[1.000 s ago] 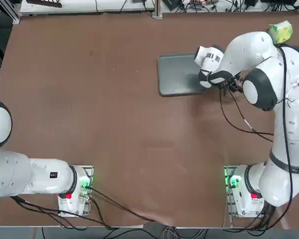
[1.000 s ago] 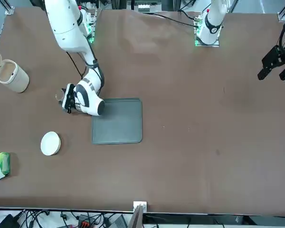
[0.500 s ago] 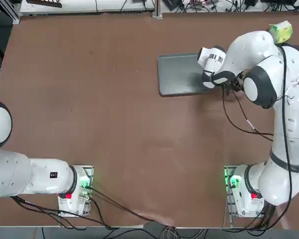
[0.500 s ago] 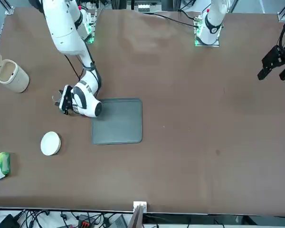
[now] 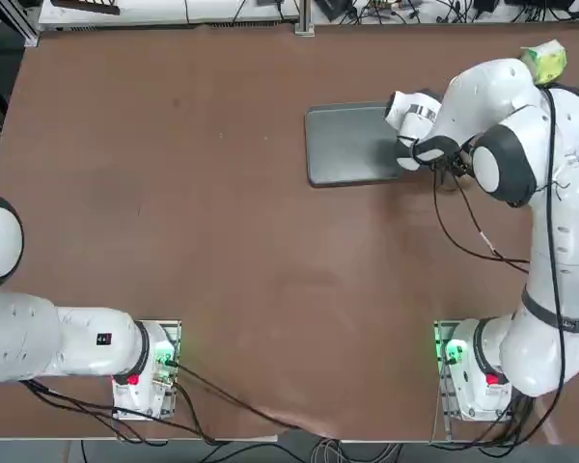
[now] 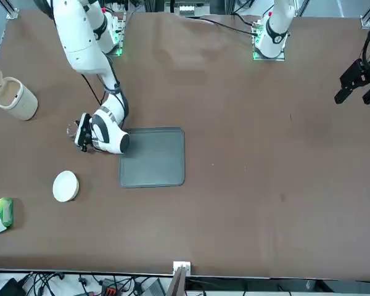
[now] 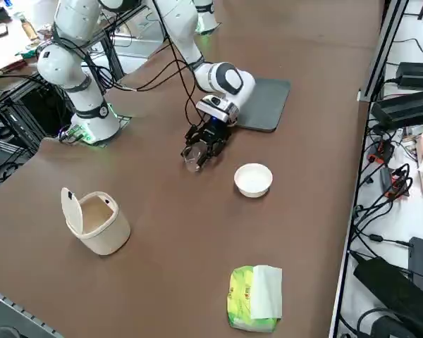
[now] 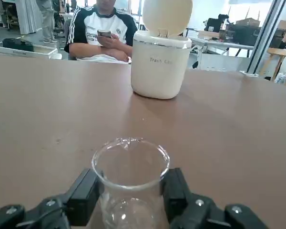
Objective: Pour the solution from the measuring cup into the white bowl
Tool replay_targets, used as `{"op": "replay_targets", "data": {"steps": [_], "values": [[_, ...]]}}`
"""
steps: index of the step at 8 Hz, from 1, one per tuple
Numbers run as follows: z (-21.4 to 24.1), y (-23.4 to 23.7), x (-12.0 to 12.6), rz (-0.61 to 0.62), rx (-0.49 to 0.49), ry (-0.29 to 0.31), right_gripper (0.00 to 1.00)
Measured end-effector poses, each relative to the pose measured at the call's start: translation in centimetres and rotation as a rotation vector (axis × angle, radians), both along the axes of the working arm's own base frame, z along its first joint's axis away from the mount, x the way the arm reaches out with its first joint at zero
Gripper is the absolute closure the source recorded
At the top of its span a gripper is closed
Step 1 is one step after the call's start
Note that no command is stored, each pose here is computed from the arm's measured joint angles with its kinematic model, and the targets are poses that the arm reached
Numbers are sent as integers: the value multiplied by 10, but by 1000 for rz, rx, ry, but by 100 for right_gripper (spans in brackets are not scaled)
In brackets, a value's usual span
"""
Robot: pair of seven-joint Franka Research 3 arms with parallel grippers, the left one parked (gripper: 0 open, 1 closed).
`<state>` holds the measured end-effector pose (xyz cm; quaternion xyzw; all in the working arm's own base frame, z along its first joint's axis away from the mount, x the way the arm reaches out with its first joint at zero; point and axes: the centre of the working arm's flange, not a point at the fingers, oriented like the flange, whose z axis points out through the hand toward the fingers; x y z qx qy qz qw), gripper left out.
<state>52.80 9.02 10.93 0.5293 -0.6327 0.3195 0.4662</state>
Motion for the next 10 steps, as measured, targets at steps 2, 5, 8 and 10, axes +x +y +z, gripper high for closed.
{"op": "replay_targets", "data": {"steps": [2,5,8,10], "values": [[0,0,1,0,4,-7,9],[-1,5,0,4,10,-24,0],[-1,28,-2,30,44,-27,0],[17,52,-2,19,121,-18,0]]}}
